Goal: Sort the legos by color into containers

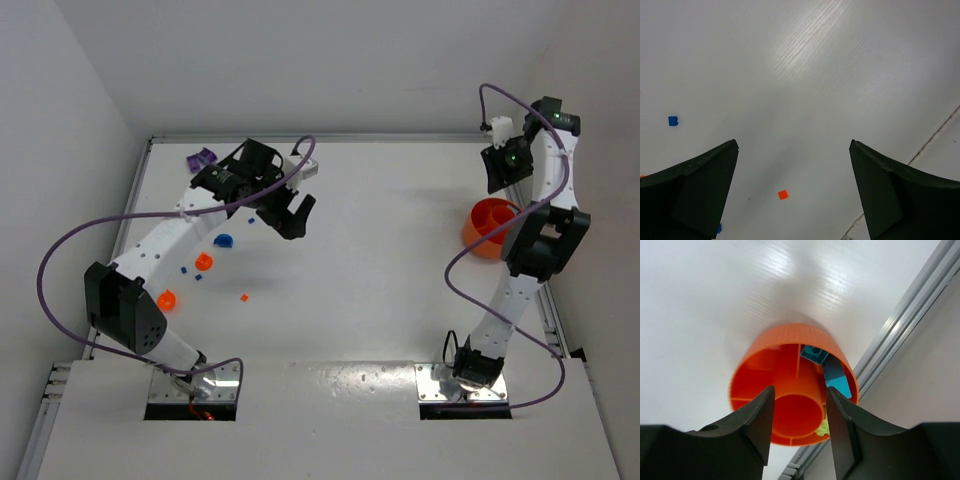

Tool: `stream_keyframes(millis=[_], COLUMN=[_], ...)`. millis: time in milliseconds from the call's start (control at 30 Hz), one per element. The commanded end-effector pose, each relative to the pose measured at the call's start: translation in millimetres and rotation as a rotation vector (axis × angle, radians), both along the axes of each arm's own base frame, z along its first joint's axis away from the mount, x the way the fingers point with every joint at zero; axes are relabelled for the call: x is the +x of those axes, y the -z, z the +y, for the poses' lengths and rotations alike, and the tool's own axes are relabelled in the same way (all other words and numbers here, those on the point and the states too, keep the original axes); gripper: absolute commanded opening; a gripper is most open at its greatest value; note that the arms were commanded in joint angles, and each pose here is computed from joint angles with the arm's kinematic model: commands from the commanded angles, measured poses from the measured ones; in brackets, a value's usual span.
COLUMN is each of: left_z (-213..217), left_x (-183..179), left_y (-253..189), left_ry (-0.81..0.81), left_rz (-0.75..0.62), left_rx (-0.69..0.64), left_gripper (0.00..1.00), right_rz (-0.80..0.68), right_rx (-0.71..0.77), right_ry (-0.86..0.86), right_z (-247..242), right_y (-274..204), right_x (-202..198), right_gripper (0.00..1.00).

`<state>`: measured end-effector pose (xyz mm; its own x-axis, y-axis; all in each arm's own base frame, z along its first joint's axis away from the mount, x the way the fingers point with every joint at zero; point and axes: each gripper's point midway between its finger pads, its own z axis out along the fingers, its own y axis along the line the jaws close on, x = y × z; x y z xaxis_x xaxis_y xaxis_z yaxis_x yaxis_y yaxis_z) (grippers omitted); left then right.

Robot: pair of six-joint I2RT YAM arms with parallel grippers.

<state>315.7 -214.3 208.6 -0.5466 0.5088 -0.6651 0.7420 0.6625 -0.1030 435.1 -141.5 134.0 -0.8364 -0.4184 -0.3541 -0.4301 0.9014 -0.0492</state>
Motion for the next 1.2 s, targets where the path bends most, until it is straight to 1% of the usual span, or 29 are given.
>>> stream_keyframes(millis=[0, 33, 100, 167, 200, 233, 300, 333, 400, 433, 467, 533, 567, 633, 667, 700, 733, 767, 800, 833, 900, 933, 967, 1000, 1033, 1067, 1100, 1133, 1167], left_z=[14, 26, 46, 64, 74, 93, 112, 134, 156, 169, 193, 219, 241, 261, 274, 285, 298, 299, 305, 308, 305, 306, 294, 286, 283, 280, 270, 272, 273], left_x=[9, 13, 18, 22, 23, 30, 34, 40, 44, 46, 51, 65, 79, 99, 116, 126, 143, 153, 165, 176, 201, 208, 220, 234, 243, 255, 269, 278, 285], left_y=[-41, -39, -37, -40, -38, -38, -30, -30, -20, -15, -6, -2, 3, 6, 8, 7, 2, 0, -4, 3, -7, -5, 13, 3, 5, 24, 8, 8, 10], left_ry=[-0.065, -0.097, -0.152, -0.195, -0.212, -0.249, -0.287, -0.321, -0.346, -0.344, -0.389, -0.444, -0.493, -0.543, -0.615, -0.667, -0.767, -0.788, -0.838, -0.874, -0.921, -0.927, -0.893, -0.868, -0.850, -0.803, -0.749, -0.748, -0.789], left_rz=[-0.108, -0.105, -0.103, -0.124, -0.125, -0.137, -0.127, -0.145, -0.126, -0.124, -0.097, -0.098, -0.077, -0.080, -0.072, -0.082, -0.129, -0.150, -0.188, -0.196, -0.261, -0.259, -0.222, -0.250, -0.251, -0.230, -0.264, -0.275, -0.261], left_rx=[-0.044, -0.040, -0.036, -0.027, -0.019, -0.004, 0.017, 0.046, 0.083, 0.112, 0.119, 0.123, 0.116, 0.111, 0.112, 0.114, 0.113, 0.092, 0.118, 0.130, 0.122, 0.115, 0.090, 0.064, 0.046, 0.051, 0.001, -0.002, -0.026], left_gripper=[1.00, 1.00, 1.00, 1.00, 1.00, 1.00, 1.00, 1.00, 1.00, 1.00, 1.00, 1.00, 1.00, 0.95, 0.92, 0.92, 0.91, 0.91, 0.91, 0.91, 0.91, 0.91, 0.91, 0.90, 0.90, 0.90, 0.93, 0.93, 0.94], right_rz=[-0.234, -0.287, -0.293, -0.302, -0.305, -0.283, -0.292, -0.275, -0.265, -0.263, -0.256, -0.231, -0.207, -0.192, -0.176, -0.181, -0.170, -0.167, -0.156, -0.139, -0.131, -0.115, -0.115, -0.102, -0.096, -0.096, -0.077, -0.082, -0.045], right_rx=[0.084, 0.123, 0.202, 0.248, 0.267, 0.315, 0.346, 0.370, 0.392, 0.393, 0.401, 0.403, 0.405, 0.413, 0.417, 0.419, 0.430, 0.433, 0.436, 0.445, 0.445, 0.451, 0.451, 0.454, 0.447, 0.447, 0.454, 0.453, 0.461], right_ry=[-0.032, -0.055, -0.068, -0.085, -0.094, -0.087, -0.085, -0.089, -0.083, -0.083, -0.080, -0.059, -0.048, -0.036, -0.009, -0.003, 0.007, 0.015, 0.018, 0.034, 0.054, 0.066, 0.066, 0.069, 0.074, 0.074, 0.085, 0.084, 0.093], right_z=[35, 51, 71, 86, 91, 103, 111, 119, 127, 128, 133, 133, 136, 137, 138, 137, 141, 141, 142, 142, 141, 141, 141, 142, 140, 139, 139, 139, 139], right_y=[-93, -114, -125, -130, -132, -128, -135, -131, -130, -126, -124, -110, -104, -99, -96, -97, -93, -93, -89, -83, -79, -75, -72, -68, -62, -59, -54, -55, -47], right_x=[-4, -9, -28, -37, -41, -47, -57, -61, -66, -70, -73, -78, -83, -85, -89, -87, -87, -87, -89, -87, -87, -86, -86, -88, -86, -85, -84, -81, -82], right_gripper=[0.45, 0.45, 0.46, 0.51, 0.70, 0.74, 0.75, 0.75, 0.75, 0.77, 0.79, 0.81, 0.81, 0.81, 0.81, 0.81, 0.81, 0.81, 0.81, 0.81, 0.81, 0.81, 0.81, 0.81, 0.81, 0.81, 0.81, 0.81, 0.81])
